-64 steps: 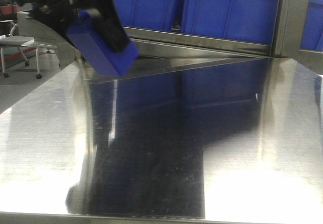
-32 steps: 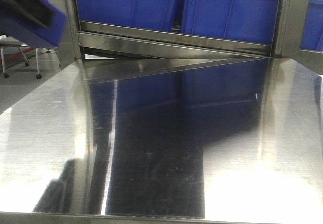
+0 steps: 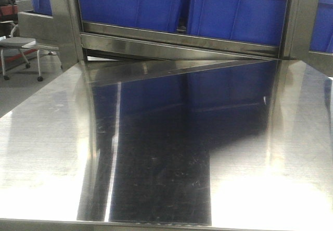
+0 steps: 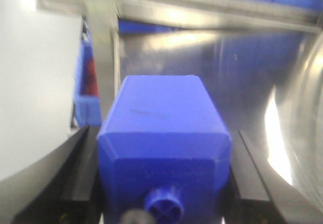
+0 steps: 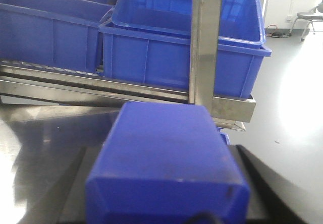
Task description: Pick and sort blue part to right shelf
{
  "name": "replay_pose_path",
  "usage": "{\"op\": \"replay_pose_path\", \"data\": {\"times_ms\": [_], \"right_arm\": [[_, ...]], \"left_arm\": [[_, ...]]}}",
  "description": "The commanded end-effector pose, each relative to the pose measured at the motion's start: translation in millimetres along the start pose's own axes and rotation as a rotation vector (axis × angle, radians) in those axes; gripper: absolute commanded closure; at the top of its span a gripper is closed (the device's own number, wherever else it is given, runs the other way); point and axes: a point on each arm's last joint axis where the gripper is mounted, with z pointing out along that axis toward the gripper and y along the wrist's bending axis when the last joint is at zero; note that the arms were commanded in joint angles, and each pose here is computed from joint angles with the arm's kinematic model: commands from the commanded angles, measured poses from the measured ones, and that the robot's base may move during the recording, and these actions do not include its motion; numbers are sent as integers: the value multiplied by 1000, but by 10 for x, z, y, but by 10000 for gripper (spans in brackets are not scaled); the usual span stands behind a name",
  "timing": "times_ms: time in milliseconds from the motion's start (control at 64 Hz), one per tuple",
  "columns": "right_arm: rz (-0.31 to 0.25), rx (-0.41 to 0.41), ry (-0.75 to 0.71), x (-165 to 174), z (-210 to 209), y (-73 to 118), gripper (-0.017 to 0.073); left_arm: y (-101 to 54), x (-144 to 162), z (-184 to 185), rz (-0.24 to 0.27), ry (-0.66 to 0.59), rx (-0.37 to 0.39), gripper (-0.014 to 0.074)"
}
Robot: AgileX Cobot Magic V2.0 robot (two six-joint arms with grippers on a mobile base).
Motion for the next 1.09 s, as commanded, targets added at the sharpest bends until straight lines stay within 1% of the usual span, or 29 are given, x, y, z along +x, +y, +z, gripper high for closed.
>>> {"op": "replay_pose_path", "data": {"times_ms": [0, 125, 297, 1078], "right_arm": [[-17, 2, -111, -170, -15, 5, 127], [-17, 2, -111, -170, -15, 5, 127], [-17, 2, -111, -170, -15, 5, 127], [-17, 2, -111, -170, -15, 5, 127]], "left_arm": [[6, -151, -182, 10, -179, -15, 241], [1, -112, -364, 41, -248, -15, 241], [-8, -119, -497, 44, -309, -10, 241], [-7, -113, -494, 44, -307, -10, 241]]}}
